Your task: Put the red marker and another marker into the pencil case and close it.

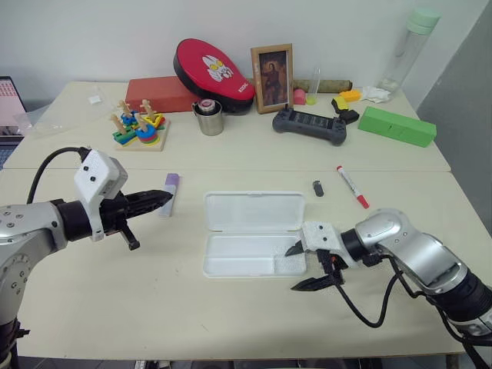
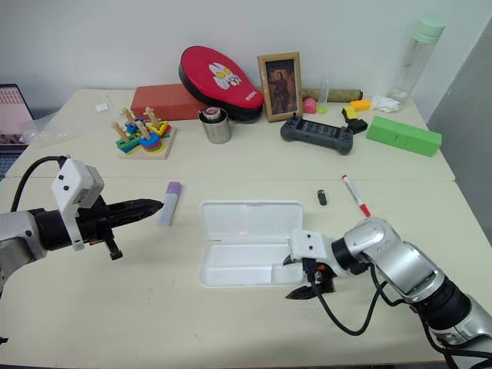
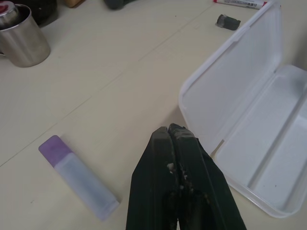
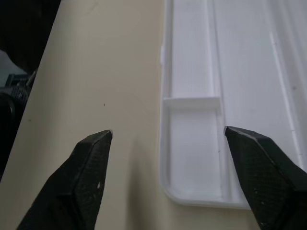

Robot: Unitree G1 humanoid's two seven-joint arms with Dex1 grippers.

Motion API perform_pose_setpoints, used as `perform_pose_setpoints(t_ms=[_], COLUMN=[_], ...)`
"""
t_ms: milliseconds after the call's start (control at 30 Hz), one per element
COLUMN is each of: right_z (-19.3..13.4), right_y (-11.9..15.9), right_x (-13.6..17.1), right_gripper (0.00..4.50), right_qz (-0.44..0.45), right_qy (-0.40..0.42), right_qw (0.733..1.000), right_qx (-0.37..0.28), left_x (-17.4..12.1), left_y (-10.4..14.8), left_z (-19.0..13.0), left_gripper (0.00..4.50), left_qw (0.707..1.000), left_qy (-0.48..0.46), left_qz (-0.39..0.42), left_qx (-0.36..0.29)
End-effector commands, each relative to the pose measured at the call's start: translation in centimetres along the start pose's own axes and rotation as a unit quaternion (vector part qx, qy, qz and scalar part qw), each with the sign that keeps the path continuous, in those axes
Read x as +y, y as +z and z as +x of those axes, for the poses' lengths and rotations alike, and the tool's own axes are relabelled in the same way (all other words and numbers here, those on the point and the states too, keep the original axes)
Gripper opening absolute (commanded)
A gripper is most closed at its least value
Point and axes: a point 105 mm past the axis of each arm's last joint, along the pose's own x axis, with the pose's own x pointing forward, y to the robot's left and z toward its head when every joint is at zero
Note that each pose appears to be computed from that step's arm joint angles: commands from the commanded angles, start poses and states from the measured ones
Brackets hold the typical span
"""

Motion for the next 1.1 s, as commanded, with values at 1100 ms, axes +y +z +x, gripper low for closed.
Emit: perform_pose_setpoints(t_ms=[1100], right_z=[-13.0], right_y=[-2.6], right_x=[-10.5], right_gripper=[4.49], right_qz=[0.123], right_qy=[-0.438], right_qw=[0.89], right_qx=[-0.008], left_x=[-6.4], left_y=[7.3], left_z=[-0.6], left_gripper=[0.0], left_qw=[0.982], left_qy=[-0.158], left_qz=[0.074], left_qx=[-0.075])
